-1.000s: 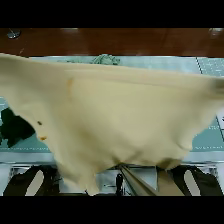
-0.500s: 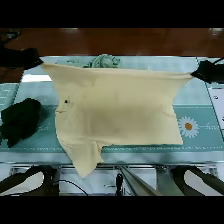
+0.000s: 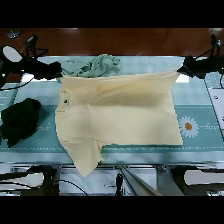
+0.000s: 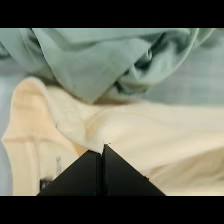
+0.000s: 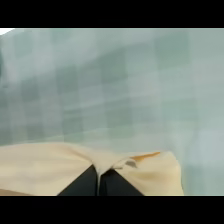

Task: Fold the shirts.

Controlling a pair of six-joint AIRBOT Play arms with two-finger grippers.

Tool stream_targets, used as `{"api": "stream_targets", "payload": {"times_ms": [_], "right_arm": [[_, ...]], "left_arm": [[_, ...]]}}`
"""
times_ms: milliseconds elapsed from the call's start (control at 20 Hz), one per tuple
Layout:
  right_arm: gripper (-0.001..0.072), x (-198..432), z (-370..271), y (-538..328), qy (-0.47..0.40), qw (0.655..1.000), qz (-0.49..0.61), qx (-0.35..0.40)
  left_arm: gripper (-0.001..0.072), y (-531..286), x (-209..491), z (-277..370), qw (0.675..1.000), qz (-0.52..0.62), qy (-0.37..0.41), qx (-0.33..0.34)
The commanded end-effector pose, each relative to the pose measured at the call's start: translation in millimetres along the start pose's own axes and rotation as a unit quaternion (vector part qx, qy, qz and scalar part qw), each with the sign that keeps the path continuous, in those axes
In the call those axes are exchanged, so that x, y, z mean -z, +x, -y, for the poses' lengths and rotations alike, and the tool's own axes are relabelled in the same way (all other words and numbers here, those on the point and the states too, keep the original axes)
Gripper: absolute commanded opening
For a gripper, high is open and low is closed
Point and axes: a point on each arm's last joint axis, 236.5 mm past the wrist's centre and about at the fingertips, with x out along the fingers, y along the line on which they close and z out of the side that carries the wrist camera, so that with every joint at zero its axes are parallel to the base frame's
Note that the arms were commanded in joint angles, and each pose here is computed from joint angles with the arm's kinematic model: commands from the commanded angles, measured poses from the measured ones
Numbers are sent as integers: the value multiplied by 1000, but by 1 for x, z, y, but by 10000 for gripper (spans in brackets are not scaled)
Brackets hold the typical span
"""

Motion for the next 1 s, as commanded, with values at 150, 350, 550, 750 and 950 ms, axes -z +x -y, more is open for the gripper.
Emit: {"api": "stream_targets", "payload": {"times_ms": [150,350,550,750,950], "right_arm": [[34,75,50,8,-23,983,-171,68],[35,109,65,29,5,976,-205,68],[519,116,55,40,29,977,-207,38],[621,103,55,-5,12,980,-194,45],[620,104,88,-62,57,991,-94,81]], "left_arm": [[20,9,90,-35,984,-167,28,-51],[20,28,137,-49,974,-218,8,-55],[356,29,142,-41,974,-223,-5,-39],[701,-2,151,-58,965,-252,8,-74],[701,-42,181,-82,971,-221,-46,-80]]}}
